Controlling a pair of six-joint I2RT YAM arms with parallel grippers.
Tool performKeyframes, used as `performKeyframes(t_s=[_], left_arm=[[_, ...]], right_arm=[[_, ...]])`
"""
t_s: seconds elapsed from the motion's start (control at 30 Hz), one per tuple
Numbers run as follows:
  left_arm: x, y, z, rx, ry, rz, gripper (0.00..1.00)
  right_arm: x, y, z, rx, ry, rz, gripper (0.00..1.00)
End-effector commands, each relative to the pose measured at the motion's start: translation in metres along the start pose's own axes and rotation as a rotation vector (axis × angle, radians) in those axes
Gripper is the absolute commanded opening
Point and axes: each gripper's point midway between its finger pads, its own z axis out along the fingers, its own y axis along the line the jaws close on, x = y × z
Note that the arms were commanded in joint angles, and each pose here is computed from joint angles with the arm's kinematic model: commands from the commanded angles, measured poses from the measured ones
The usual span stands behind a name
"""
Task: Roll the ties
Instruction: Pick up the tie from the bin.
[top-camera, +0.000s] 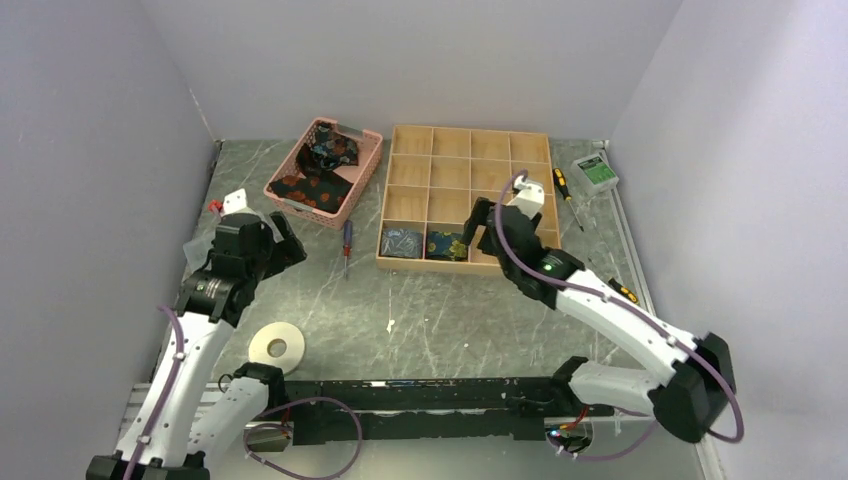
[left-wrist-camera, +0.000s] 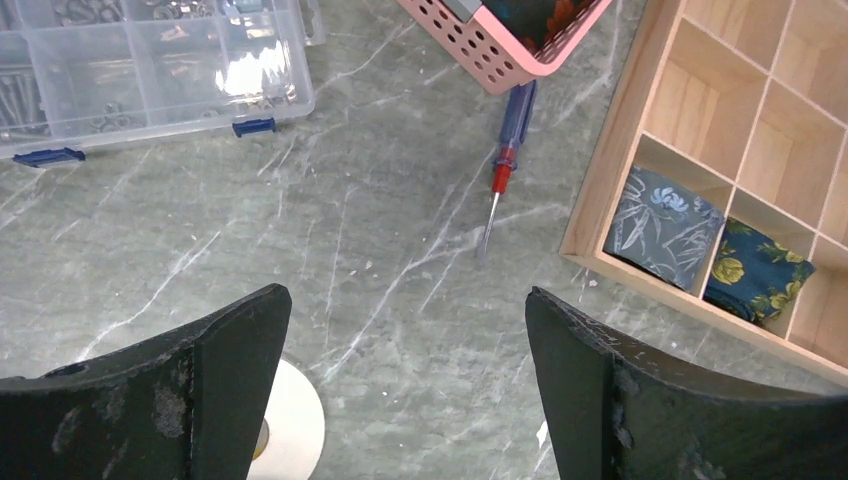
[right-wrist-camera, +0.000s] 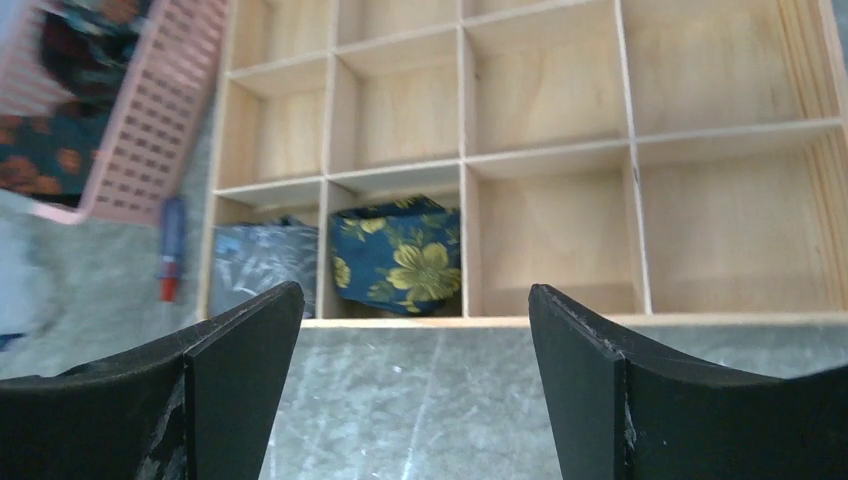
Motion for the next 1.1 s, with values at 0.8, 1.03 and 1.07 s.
performKeyframes(t_s=[0.8,1.03,1.07], left_arm=[[-0.082,-0.058,0.21,-0.137,0.23,-0.202,0.9],[-0.067,-0.048,0.261,-0.228,0.279,-0.22,0.92],[-0.063,-0.048,0.268,-0.23,0.289,-0.215,0.91]], right_arm=[[0.062,0.084,-0.028,-0.649,0.157,-0.061,0.8],[0.061,0.066,-0.042,-0.637,0.133,-0.086,0.8],[0.059,0.066,-0.044,-0.639,0.128,-0.086,0.8]])
